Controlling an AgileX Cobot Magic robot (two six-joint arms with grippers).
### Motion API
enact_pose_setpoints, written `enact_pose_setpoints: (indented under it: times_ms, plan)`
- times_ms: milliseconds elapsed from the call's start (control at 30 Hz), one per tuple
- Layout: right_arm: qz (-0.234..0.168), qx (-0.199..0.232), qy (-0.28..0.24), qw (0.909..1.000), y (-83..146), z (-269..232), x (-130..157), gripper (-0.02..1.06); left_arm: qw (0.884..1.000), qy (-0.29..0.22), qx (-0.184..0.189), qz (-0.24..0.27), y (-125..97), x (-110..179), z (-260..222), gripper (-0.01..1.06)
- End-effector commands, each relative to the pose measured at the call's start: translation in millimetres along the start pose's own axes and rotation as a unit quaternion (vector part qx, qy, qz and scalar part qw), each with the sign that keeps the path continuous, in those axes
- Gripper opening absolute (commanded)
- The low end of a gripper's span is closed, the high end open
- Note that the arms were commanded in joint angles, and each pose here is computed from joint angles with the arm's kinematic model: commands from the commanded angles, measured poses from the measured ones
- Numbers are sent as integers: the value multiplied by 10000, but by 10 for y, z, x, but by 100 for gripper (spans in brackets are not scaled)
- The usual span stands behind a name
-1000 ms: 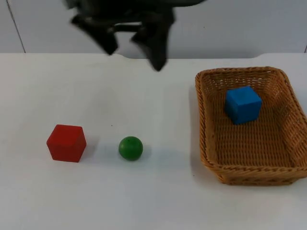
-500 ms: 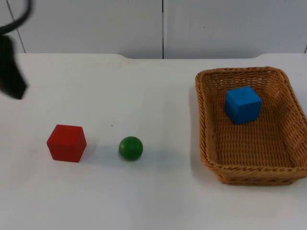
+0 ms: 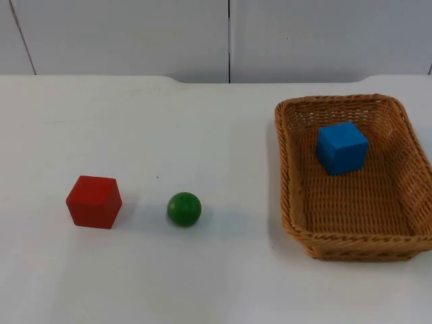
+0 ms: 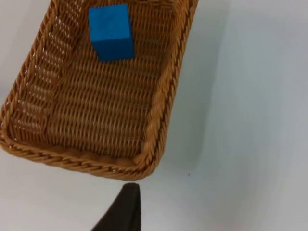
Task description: Place all geometric objects except the red cube into the basket.
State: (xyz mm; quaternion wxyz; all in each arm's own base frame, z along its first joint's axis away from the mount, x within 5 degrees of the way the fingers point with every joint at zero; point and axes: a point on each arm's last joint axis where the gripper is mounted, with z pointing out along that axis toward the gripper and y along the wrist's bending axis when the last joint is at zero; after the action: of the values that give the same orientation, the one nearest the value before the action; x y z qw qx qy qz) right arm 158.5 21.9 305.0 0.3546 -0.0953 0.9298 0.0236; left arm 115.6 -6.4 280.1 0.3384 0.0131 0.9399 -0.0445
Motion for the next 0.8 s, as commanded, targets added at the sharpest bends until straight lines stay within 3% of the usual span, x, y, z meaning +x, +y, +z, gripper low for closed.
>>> enact_pose_setpoints:
  times_ms: [0, 200, 333, 400, 567, 667, 733, 767]
  plan:
    - [-118, -141, -11, 9998, 22, -6, -3, 105, 10000, 8, -23, -58, 2, 57, -27, 105]
    - [-456, -566, -101, 9973, 100, -7, -18, 105, 9999, 13, -7, -115, -2, 69, -32, 105]
    - [-524, -692, 30, 9962, 116, 63, -32, 105, 9999, 12, 0, -120, -3, 69, -32, 105]
    - [-550, -987, 255, 9933, 159, 136, -85, 105, 9999, 13, 6, -114, -5, 69, -32, 105]
    - [-1105, -1467, 593, 9812, 416, 342, -364, 105, 9999, 3, 5, -114, -5, 67, -32, 105]
    - [-1867, -1771, 554, 9647, 834, 543, -595, 105, 9999, -7, 4, -114, -4, 65, -32, 105]
    - [-2456, -1866, 672, 9489, 1181, 742, -679, 105, 9999, -15, 10, -119, -6, 64, -32, 105]
    - [-2456, -1866, 672, 9489, 1181, 742, -679, 105, 9999, -15, 10, -119, -6, 64, -32, 105]
